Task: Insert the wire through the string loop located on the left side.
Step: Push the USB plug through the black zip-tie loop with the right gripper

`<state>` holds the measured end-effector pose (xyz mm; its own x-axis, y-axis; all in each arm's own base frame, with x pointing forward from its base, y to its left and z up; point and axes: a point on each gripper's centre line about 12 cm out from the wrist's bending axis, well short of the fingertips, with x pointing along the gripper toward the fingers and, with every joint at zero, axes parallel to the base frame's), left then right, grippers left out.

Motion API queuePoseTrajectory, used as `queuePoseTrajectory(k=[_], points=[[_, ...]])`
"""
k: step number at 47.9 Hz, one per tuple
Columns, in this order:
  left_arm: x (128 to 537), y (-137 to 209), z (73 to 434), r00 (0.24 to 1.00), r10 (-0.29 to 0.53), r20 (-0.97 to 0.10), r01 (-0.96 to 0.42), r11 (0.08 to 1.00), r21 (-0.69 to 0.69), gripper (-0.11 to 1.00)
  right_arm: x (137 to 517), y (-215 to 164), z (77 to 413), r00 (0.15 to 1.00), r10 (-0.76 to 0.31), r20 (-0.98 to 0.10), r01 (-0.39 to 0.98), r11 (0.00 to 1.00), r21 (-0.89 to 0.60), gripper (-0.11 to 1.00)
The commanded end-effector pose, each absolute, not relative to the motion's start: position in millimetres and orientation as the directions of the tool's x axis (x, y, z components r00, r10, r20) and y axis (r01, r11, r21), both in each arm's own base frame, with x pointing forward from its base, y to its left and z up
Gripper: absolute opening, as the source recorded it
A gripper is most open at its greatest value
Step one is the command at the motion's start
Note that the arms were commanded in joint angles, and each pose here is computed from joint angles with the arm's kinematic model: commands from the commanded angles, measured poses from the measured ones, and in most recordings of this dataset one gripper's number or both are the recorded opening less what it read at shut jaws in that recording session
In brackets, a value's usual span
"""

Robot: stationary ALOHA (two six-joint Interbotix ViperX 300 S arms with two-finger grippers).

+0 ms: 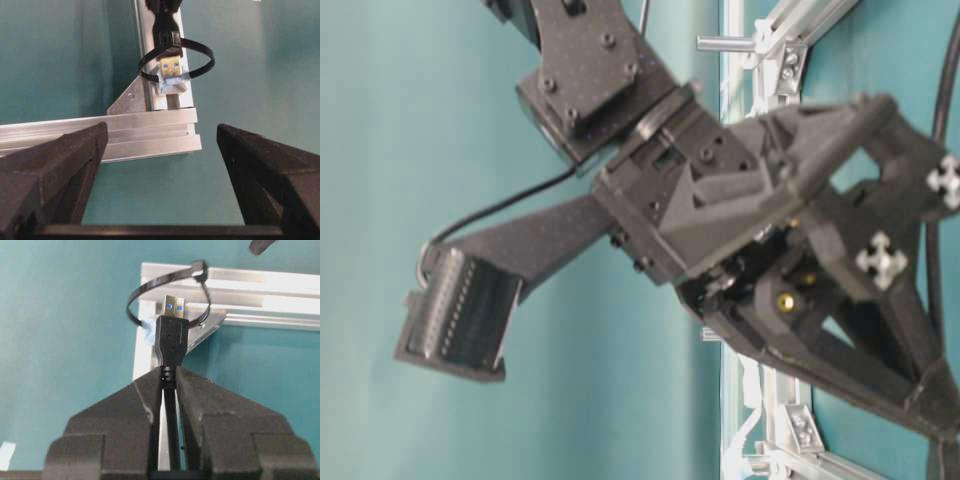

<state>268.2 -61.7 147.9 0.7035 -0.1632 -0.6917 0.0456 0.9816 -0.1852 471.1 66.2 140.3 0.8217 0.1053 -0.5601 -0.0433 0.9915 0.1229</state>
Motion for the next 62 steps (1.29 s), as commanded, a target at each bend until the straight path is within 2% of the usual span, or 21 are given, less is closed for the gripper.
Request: queuePoseTrajectory(k=[1, 35, 62], points=[[273.0, -64.1, 155.6, 0.721, -0.170, -0.672, 0.051, 0.980, -0.194, 0.90, 480.3, 66.0, 159.8, 0.851, 0.107, -0.513, -0.050, 0.991, 0.123, 0.12], [271.9, -63.9, 153.7, 0.717, -0.170, -0.676, 0.050, 0.980, -0.193, 0.90, 503.1, 68.4, 158.7, 0.864, 0.107, -0.492, -0.052, 0.991, 0.125, 0.12], [270.9, -64.1, 153.2, 0.716, -0.170, -0.677, 0.051, 0.980, -0.193, 0.90, 504.3, 68.5, 157.9, 0.864, 0.107, -0.492, -0.051, 0.991, 0.126, 0.12]])
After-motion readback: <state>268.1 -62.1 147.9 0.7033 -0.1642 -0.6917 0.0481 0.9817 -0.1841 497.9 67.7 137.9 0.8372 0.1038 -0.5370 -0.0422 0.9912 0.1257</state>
